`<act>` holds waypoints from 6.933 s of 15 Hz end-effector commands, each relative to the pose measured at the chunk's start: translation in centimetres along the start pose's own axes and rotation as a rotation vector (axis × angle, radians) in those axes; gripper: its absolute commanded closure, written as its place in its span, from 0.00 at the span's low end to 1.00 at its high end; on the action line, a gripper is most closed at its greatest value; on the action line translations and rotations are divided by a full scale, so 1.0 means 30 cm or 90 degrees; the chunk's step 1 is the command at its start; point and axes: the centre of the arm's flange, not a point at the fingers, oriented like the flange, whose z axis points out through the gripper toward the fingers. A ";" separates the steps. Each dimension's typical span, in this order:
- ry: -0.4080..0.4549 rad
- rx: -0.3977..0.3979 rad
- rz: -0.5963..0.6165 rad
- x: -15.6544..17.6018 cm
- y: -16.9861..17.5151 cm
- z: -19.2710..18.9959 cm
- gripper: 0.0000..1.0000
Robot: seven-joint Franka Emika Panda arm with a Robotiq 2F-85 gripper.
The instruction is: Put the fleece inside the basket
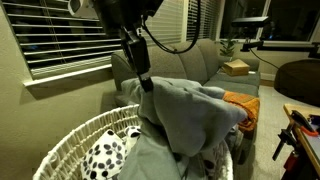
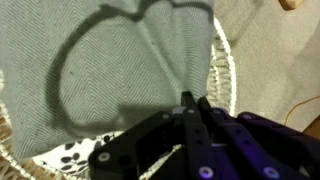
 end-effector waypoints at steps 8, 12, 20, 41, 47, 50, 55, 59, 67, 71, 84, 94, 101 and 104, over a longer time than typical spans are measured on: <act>-0.023 -0.046 0.035 -0.028 0.027 -0.039 0.19; -0.009 -0.047 0.117 -0.105 0.096 -0.026 0.00; 0.000 -0.014 0.321 -0.233 0.183 0.027 0.00; 0.097 -0.054 0.729 -0.692 0.072 0.367 0.00; 0.122 -0.056 0.780 -0.839 0.134 0.368 0.00; 0.132 -0.053 0.793 -0.880 0.184 0.357 0.00; 0.165 -0.047 0.794 -0.900 0.250 0.352 0.00; 0.199 -0.049 0.787 -0.900 0.274 0.356 0.00; 0.242 -0.031 0.760 -0.895 0.294 0.452 0.00; 0.254 -0.016 0.746 -0.891 0.295 0.510 0.00; 0.266 0.012 0.713 -0.909 0.315 0.583 0.54; 0.284 -0.008 0.704 -0.925 0.337 0.480 1.00; 0.307 -0.019 0.657 -0.819 0.341 0.401 0.98; 0.313 -0.024 0.627 -0.761 0.320 0.370 0.98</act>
